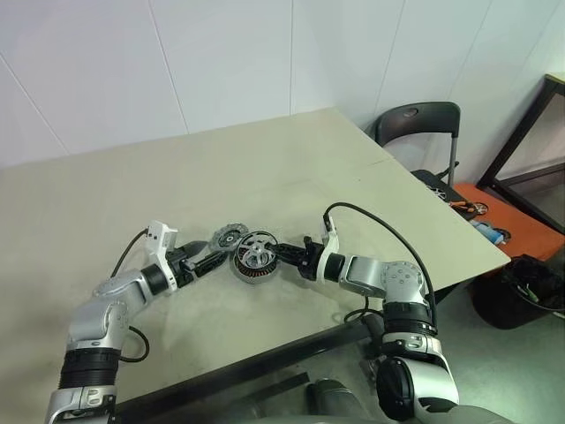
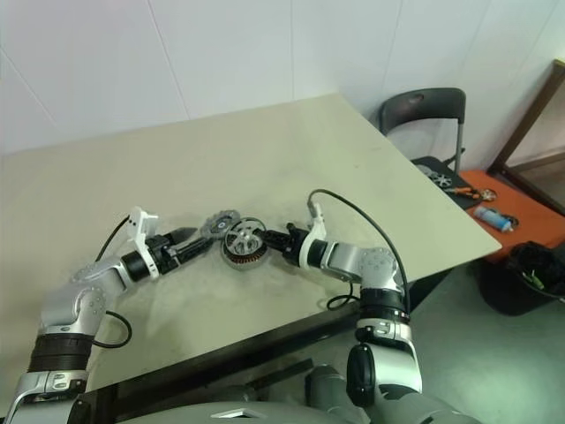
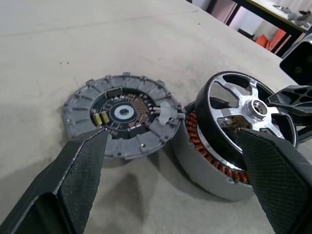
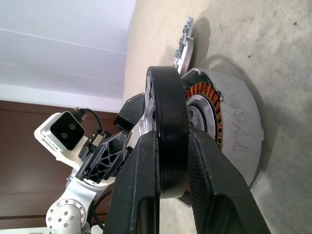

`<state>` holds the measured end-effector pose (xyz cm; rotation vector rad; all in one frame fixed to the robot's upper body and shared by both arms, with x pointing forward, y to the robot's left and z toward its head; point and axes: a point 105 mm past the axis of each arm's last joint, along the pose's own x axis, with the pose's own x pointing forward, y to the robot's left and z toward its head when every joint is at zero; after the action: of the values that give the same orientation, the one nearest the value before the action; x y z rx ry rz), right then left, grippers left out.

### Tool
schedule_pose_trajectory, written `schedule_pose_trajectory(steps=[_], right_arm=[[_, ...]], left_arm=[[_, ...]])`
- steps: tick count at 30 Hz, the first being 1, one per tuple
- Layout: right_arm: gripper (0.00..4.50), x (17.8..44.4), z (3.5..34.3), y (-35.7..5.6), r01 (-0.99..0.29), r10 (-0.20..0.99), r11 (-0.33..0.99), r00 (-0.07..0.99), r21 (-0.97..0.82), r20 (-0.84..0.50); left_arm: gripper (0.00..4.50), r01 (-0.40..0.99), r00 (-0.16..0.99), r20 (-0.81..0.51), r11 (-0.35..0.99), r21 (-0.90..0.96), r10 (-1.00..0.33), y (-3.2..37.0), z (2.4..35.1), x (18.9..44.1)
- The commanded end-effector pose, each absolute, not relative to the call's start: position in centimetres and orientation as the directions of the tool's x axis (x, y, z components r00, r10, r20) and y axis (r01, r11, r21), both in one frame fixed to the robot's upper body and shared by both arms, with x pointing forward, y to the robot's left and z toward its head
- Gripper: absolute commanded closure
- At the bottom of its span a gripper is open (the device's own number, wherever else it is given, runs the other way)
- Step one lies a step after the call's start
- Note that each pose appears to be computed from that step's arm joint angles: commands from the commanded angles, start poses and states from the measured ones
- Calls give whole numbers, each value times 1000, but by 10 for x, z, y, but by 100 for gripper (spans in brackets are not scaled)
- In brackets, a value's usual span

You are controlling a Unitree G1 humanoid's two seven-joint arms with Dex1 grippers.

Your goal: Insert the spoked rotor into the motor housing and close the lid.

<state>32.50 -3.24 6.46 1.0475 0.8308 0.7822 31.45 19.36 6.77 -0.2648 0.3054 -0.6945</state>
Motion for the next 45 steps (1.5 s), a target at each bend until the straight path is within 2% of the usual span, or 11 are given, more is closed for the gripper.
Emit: schedule_pose_trajectory(steps=[1,11,17,24,26,31,37,41,45], right_arm=[[404,326,75,-27,-184,873,265,462,946,-155],[404,326,65,-25,-161,867,289,462,944,-187],[404,321,40,-27,-162,846,396,447,904,-291],[404,318,43,-26,-209,858,392,434,896,-274],[331,319,42,-26,-211,855,397,439,893,-277],[182,323,37,-27,-146,846,391,445,909,-292],[182,321,49,-30,-191,867,367,425,911,-260],[182,316,81,-43,-304,908,303,381,903,-177],[182,322,108,-65,-393,913,306,378,867,-151]], left_arm=[[0,603,736,-155,742,-293,-659,196,79,319],[0,601,737,-156,743,-293,-658,198,76,316],[0,601,737,-156,743,-294,-657,197,77,315],[0,597,739,-160,746,-296,-655,199,73,318],[0,597,738,-160,745,-297,-655,199,71,318],[0,598,739,-158,745,-295,-655,200,69,318],[0,598,739,-160,746,-295,-655,200,68,318],[0,600,737,-157,744,-295,-657,199,68,319],[0,603,736,-154,742,-293,-659,199,70,321]])
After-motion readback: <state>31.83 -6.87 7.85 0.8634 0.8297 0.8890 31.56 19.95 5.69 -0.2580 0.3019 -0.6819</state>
